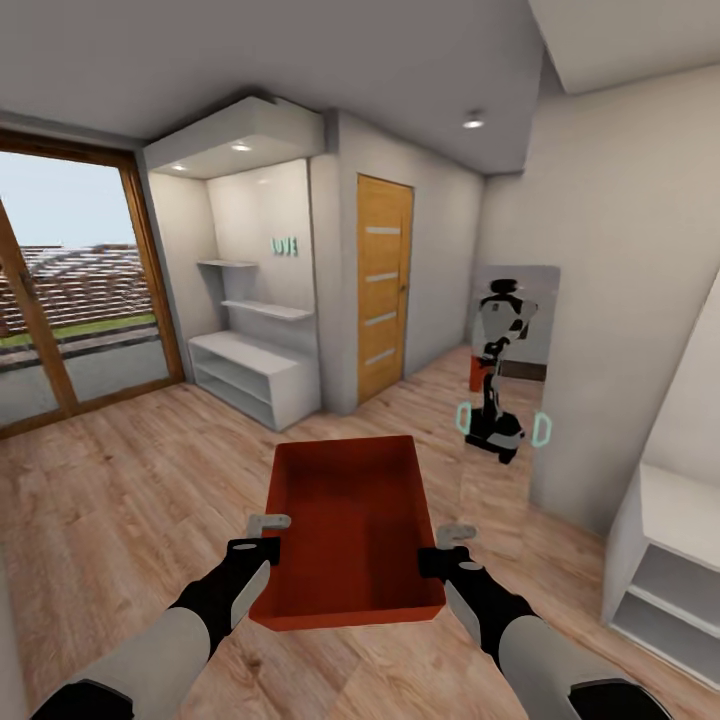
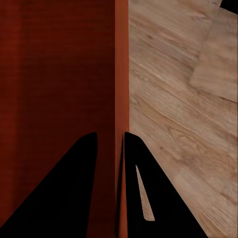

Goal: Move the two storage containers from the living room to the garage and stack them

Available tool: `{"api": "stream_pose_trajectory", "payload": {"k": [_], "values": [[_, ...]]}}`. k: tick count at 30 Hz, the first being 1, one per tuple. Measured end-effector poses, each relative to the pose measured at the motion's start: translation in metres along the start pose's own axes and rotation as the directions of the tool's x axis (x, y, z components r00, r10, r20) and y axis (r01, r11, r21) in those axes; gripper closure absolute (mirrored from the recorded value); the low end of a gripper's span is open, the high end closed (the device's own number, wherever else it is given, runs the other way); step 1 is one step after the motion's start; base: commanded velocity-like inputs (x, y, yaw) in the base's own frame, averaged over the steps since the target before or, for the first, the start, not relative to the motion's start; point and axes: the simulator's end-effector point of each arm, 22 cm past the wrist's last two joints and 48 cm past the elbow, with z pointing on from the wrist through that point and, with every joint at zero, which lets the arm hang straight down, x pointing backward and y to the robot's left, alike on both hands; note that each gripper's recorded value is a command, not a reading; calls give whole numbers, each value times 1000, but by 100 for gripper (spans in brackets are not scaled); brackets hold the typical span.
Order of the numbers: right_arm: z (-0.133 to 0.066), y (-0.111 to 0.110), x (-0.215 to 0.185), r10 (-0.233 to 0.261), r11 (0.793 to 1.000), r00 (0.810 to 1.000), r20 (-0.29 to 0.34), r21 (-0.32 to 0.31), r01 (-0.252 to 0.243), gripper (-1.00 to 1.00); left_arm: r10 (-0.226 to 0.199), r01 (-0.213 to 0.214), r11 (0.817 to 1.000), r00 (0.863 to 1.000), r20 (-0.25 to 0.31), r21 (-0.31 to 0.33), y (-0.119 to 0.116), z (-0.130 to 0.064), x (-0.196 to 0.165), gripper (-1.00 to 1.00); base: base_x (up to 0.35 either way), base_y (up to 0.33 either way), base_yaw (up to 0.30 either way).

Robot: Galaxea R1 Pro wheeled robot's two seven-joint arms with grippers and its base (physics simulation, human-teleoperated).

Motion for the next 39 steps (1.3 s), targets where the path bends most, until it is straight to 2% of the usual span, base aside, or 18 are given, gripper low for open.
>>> {"api": "stream_pose_trajectory", "payload": {"k": [39], "values": [[0,0,0,0,1000,1000,0,1,0,100,1,-1,1000,1000,0,-1,0,0,0,100,322,0,2]]}}
